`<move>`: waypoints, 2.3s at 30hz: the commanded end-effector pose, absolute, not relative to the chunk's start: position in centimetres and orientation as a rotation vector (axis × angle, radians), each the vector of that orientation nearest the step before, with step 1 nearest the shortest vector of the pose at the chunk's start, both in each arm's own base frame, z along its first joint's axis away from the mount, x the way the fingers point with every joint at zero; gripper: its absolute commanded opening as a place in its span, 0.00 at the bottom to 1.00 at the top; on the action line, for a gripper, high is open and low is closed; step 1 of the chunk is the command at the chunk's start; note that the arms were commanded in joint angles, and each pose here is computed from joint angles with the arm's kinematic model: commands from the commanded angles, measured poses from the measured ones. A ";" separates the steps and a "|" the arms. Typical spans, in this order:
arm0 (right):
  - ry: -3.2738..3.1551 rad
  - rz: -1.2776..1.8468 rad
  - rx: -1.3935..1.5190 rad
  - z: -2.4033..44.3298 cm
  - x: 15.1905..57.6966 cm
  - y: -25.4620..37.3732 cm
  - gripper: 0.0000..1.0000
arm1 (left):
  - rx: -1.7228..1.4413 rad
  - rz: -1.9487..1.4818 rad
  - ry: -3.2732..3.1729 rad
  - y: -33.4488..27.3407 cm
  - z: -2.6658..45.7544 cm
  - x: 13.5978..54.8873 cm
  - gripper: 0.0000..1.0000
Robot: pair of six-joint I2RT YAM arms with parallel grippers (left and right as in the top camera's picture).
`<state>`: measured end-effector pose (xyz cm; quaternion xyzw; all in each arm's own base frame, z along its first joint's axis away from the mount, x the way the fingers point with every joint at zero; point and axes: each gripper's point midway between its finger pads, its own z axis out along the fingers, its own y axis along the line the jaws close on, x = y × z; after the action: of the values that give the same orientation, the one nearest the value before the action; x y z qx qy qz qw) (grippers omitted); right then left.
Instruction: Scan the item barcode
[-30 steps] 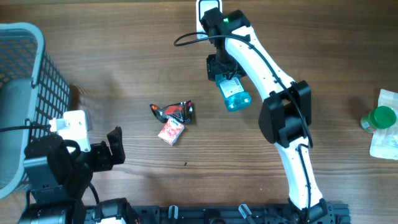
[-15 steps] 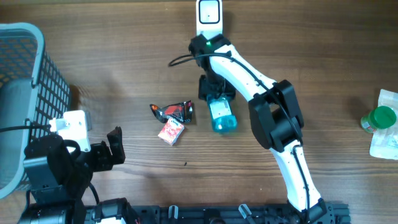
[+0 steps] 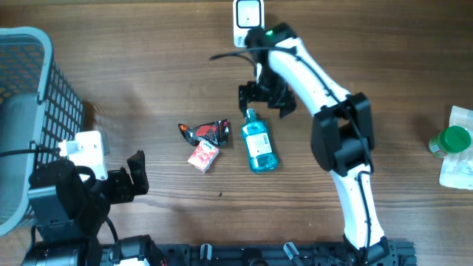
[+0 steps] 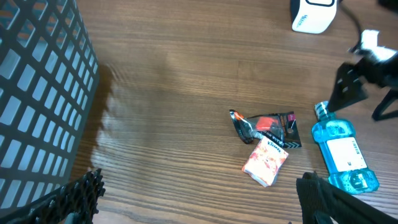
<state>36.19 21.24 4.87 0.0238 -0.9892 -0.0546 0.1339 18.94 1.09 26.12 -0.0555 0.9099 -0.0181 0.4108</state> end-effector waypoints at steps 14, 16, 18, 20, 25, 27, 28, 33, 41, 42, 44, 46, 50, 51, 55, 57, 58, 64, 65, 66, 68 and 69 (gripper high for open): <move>-3.062 0.044 0.563 3.3 38.3 25.0 0.97 | -0.140 -0.059 2.287 0.9 26.2 19.0 1.00; -3.084 0.069 0.507 2.6 38.7 24.7 0.95 | -0.141 -0.059 2.287 0.9 26.2 19.0 1.00; -3.096 0.071 0.462 1.7 39.3 24.1 0.87 | -0.140 -0.059 2.287 0.9 26.2 19.0 1.00; -3.084 0.071 0.455 1.2 39.2 24.0 0.72 | -0.141 -0.059 2.287 0.9 26.2 19.0 1.00; -2.982 -0.071 0.482 -0.4 37.4 25.4 0.64 | -0.141 -0.059 2.287 0.9 26.2 19.0 1.00; -2.951 -0.077 0.473 -0.8 36.8 25.3 0.62 | -0.141 -0.059 2.287 0.9 26.2 19.0 1.00; -2.937 -0.067 0.472 -1.0 36.5 25.2 0.62 | -0.141 -0.059 2.287 0.9 26.2 19.0 1.00; -2.910 -0.046 0.452 -1.1 35.9 24.8 0.45 | -0.140 -0.059 2.286 0.9 26.2 19.0 1.00; -2.930 -0.056 0.442 -0.6 36.4 25.1 0.23 | -0.140 -0.059 2.287 0.9 26.2 19.0 1.00; -2.940 -0.063 0.443 -0.2 36.8 25.2 0.22 | -0.141 -0.059 2.287 0.9 26.2 19.0 1.00; -2.969 -0.083 0.446 1.3 37.6 25.6 0.21 | -0.141 -0.059 2.287 0.9 26.2 19.0 1.00; -3.004 -0.107 0.451 3.5 38.4 26.1 0.20 | -0.140 -0.059 2.287 0.9 26.2 19.0 1.00; -3.073 -0.145 0.455 7.8 39.6 26.7 0.18 | -0.141 -0.059 2.287 0.9 26.2 19.0 1.00; -3.089 -0.157 0.458 8.7 39.8 26.8 0.17 | -0.140 -0.059 2.287 0.9 26.2 19.0 1.00; -3.163 -0.101 0.424 11.5 40.5 26.0 0.16 | -0.141 -0.059 2.287 0.9 26.2 19.0 1.00; -3.179 -0.085 0.428 12.5 40.4 25.6 0.15 | -0.141 -0.059 2.287 0.9 26.2 19.0 1.00; -3.187 -0.088 0.429 12.9 40.4 25.6 0.15 | -0.140 -0.059 2.287 0.9 26.2 19.0 1.00; -3.375 -0.027 0.434 17.2 42.6 24.7 0.16 | -0.141 -0.059 2.287 0.9 26.2 19.0 1.00; -3.458 0.015 0.423 18.2 44.1 24.5 0.16 | -0.141 -0.059 2.287 0.9 26.2 19.0 1.00; -3.494 0.007 0.420 18.5 44.8 24.7 0.16 | -0.141 -0.059 2.287 0.9 26.2 19.0 1.00; -3.537 -0.027 0.418 18.9 45.7 25.3 0.11 | -0.141 -0.059 2.287 0.9 26.2 19.0 1.00; -3.569 -0.056 0.418 19.2 46.4 25.8 0.07 | -0.141 -0.059 2.287 0.9 26.2 19.0 1.00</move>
<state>44.85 25.61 15.51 0.1294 -0.9790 -0.0084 -0.1571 18.93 1.09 26.13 -0.0556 0.9099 -0.0182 0.4108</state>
